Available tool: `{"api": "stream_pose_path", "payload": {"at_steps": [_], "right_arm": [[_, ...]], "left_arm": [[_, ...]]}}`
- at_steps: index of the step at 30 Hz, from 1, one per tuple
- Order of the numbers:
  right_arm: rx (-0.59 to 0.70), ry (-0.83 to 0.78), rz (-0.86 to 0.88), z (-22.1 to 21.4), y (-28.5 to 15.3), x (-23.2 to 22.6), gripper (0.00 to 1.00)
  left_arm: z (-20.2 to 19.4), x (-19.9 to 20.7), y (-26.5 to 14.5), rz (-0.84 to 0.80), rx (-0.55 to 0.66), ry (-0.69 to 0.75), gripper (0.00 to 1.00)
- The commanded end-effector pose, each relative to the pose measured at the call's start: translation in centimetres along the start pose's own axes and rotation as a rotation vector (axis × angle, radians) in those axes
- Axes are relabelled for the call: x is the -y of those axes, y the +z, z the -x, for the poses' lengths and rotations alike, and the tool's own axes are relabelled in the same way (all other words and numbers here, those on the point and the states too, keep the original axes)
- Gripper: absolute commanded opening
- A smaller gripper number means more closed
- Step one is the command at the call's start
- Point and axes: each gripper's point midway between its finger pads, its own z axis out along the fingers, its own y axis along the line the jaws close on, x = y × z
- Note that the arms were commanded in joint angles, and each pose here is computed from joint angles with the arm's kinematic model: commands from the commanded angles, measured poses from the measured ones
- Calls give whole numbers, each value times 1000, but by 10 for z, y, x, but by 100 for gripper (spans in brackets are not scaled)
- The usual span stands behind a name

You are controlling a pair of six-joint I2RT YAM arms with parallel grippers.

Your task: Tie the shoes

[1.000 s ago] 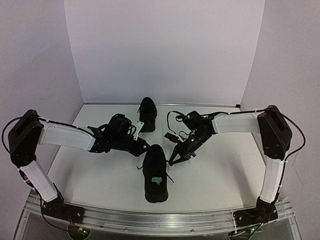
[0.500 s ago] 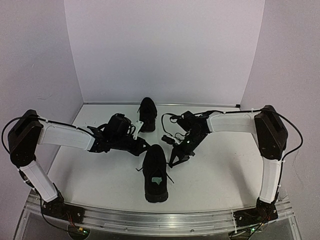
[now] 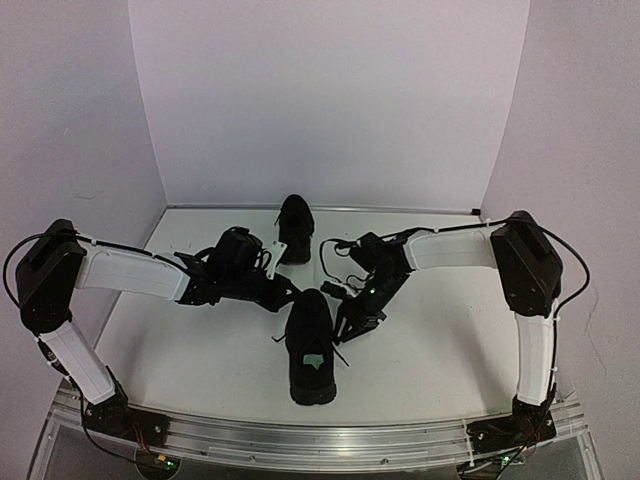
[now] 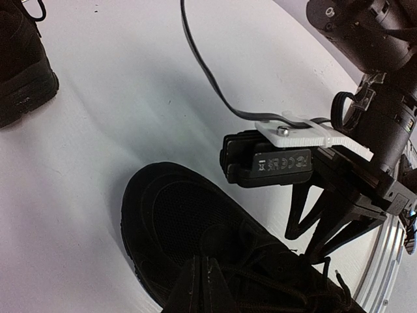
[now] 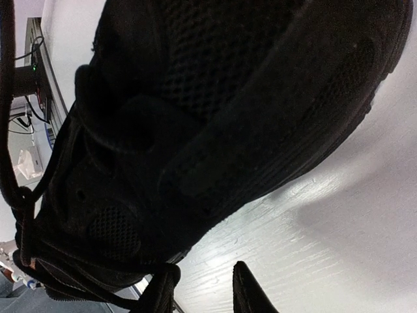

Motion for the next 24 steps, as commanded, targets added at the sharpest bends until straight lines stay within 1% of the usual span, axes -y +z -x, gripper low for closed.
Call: {"api": "stream_pose_path", "payload": {"at_steps": [1, 6, 10, 15, 20, 24], "right_arm": [[0, -27, 57, 8, 2, -9, 31], [-12, -27, 82, 6, 6, -10, 27], [-18, -20, 60, 4, 8, -5, 17], [-27, 12, -34, -2, 9, 12, 5], [-34, 37, -97, -12, 6, 22, 1], [-43, 49, -125, -20, 5, 27, 0]], "left_arm": [[20, 5, -8, -18, 52, 21, 0], [19, 5, -7, -18, 49, 24, 0], [19, 5, -7, -17, 49, 23, 0], [20, 3, -7, -5, 51, 17, 0], [21, -3, -13, 18, 61, 9, 0], [24, -10, -20, 49, 78, 4, 0]]}}
